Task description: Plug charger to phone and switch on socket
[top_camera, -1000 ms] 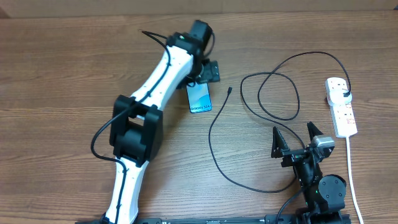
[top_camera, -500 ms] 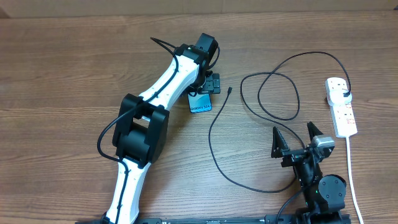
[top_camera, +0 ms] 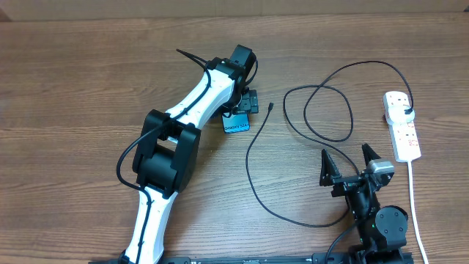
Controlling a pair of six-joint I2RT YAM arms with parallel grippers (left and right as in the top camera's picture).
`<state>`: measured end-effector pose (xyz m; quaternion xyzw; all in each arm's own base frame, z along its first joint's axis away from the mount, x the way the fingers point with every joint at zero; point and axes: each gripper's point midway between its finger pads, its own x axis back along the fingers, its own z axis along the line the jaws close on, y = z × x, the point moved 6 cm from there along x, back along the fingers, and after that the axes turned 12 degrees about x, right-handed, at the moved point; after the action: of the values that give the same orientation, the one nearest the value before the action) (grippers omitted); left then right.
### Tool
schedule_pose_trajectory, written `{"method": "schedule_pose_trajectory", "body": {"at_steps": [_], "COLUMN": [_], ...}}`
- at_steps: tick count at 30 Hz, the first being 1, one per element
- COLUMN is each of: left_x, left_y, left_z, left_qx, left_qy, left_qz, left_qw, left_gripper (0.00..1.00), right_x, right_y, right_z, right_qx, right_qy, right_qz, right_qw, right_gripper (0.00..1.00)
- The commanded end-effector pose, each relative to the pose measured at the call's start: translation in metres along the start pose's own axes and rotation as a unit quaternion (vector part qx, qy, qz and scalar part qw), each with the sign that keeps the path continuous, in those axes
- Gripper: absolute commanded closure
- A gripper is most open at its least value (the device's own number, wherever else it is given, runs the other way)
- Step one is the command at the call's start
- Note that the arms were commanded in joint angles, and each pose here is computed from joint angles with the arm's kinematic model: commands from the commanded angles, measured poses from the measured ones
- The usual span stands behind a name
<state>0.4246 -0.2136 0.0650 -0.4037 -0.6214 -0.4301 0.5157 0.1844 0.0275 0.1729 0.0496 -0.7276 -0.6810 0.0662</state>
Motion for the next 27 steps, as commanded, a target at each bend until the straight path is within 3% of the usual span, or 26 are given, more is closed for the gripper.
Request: {"method": "schedule_pose_trajectory", "body": {"at_steps": [1,12,27], "left_x": [-0.018,-0.04,-0.021], "left_y": [-0.005,-0.02,-0.01], "left_z": [0.005,0.009,0.015], "left_qx": [0.012,0.014,0.018], "left_qy": [0.012,0.02,0.062], "left_qz": [0.018,0.078,0.056], "left_qw": [1.0,0.997,0.996], "left_gripper": [0.0,0.0,0.0], "right_x": [0.0,0.0,0.0], "right_y": [-0.002,-0.002,-0.002], "right_z": [-0.001,-0.001,-0.001], "right_qx": [-0.001,-0.001,-0.001], "right_qy": [-0.005,-0.005,-0.005], "right_qz": [-0.003,-0.003,-0.003], "right_qw": [1.0,1.0,1.0], "right_gripper": [0.0,0.0,0.0]}}
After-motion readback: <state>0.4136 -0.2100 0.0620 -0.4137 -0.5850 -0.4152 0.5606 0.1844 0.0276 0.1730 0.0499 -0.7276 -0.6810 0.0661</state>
